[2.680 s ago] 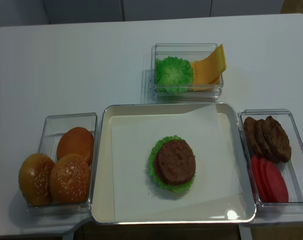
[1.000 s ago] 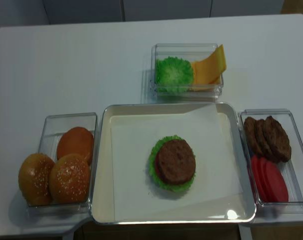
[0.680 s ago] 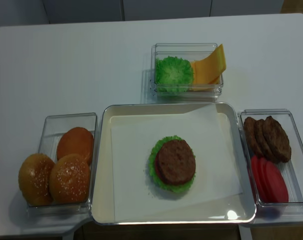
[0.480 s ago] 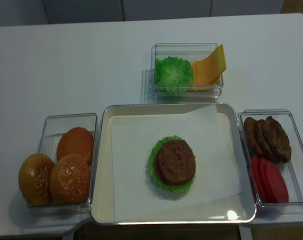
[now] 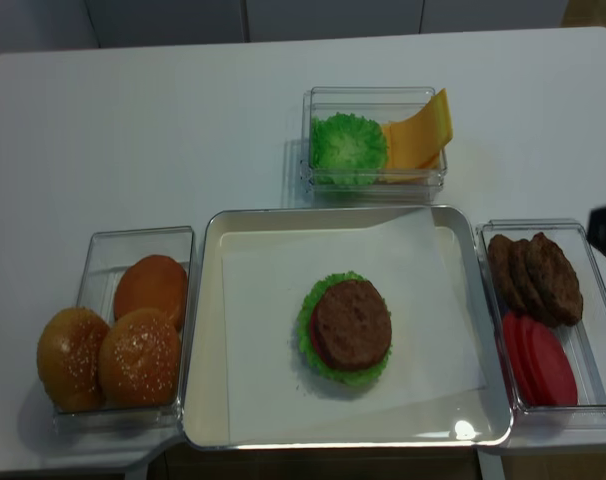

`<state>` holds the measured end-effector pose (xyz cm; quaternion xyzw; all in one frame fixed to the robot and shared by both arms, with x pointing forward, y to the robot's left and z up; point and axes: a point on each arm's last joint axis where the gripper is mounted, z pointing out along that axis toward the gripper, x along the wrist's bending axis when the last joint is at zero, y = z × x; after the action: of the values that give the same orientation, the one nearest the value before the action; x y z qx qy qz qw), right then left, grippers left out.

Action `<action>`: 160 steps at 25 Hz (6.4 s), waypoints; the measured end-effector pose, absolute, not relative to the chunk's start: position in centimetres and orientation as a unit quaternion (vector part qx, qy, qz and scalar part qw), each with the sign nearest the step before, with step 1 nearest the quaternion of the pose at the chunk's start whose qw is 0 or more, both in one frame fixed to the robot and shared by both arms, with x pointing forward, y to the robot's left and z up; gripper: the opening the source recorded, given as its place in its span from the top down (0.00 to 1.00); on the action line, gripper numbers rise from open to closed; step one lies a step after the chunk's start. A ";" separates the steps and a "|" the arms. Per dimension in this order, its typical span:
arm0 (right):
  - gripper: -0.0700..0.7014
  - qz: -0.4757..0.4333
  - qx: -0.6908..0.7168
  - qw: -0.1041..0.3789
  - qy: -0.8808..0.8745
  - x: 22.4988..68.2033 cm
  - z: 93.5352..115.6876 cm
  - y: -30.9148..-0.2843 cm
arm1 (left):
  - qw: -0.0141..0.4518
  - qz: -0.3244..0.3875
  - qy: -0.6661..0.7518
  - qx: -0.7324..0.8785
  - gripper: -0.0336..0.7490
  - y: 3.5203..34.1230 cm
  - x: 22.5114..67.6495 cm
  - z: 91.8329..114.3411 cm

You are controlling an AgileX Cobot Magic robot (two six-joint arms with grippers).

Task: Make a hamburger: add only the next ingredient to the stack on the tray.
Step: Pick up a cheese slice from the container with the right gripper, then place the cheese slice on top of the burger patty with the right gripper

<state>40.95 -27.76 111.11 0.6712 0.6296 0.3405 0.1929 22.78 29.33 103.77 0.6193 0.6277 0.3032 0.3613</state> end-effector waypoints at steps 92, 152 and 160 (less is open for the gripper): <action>0.89 0.390 0.565 0.043 0.726 60.4 111.5 -23.5 | 0.361 0.303 0.628 0.619 0.35 29.3 22.8 103.8; 0.90 0.237 0.509 -0.053 0.826 48.3 103.0 -13.2 | 0.361 0.303 0.628 0.619 0.35 29.3 22.8 103.8; 0.73 0.231 0.511 -0.046 0.827 48.3 102.9 -13.3 | 0.361 0.303 0.628 0.619 0.35 29.3 22.8 103.8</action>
<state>48.34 -13.34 102.93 0.5110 0.8268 0.2306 -0.0463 22.78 29.33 103.77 0.6193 0.6277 0.3032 0.3613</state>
